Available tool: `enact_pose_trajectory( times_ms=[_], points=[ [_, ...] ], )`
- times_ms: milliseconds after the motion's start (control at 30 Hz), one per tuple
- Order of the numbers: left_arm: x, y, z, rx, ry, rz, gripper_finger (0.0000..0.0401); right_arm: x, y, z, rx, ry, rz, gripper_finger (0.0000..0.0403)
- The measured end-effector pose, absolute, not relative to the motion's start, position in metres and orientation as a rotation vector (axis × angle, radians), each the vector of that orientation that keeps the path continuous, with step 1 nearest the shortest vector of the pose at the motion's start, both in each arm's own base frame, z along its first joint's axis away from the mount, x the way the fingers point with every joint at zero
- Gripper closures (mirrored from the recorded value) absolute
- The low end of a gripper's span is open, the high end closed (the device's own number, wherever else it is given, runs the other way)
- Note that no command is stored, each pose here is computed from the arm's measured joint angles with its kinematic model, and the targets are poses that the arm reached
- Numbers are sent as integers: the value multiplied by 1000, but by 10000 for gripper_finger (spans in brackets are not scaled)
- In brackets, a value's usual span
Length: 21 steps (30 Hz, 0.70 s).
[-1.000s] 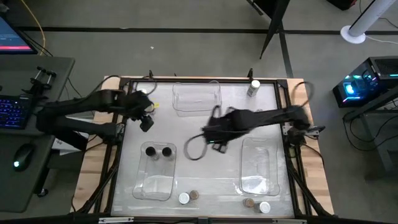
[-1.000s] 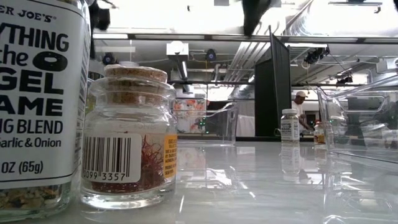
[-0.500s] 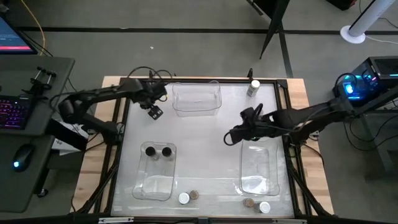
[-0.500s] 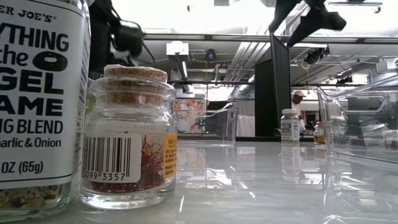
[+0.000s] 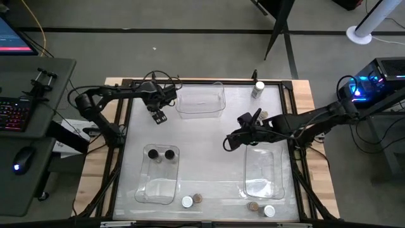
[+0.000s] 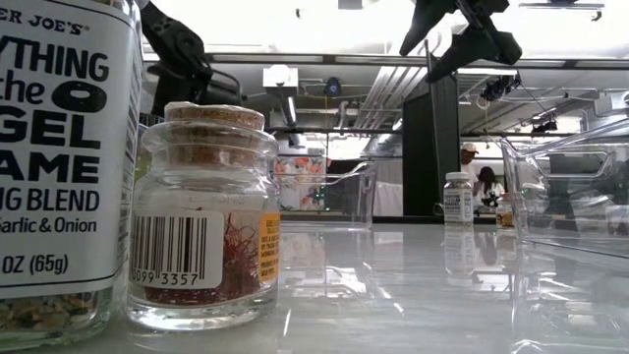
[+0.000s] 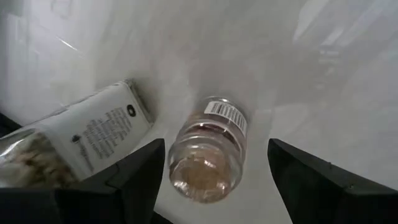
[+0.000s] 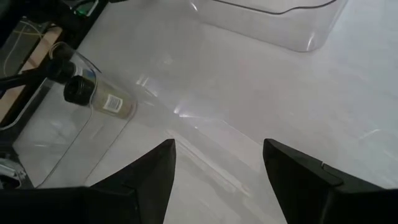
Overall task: Sort spices by type
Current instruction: Put the brown seasoning bottle into the middle transparent bin
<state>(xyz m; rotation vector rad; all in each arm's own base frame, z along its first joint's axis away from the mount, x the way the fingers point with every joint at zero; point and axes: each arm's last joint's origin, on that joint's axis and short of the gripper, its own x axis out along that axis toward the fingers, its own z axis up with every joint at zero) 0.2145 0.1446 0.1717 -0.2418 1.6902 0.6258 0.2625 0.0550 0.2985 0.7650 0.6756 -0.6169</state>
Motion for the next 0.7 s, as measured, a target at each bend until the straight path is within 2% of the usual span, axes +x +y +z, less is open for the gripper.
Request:
enact_pose_trajectory(
  times_ms=[200, 467, 600, 700],
  points=[
    [217, 146, 157, -239, 1758, 592, 161, 262, 55, 299, 764, 675, -616, 164],
    [216, 146, 158, -245, 1779, 585, 251, 262, 55, 299, 747, 684, -611, 164],
    [217, 145, 183, -265, 1757, 573, 254, 263, 55, 300, 743, 679, -602, 164],
    [220, 146, 213, -294, 1651, 575, 254, 264, 56, 301, 767, 676, -571, 164]
  ],
)
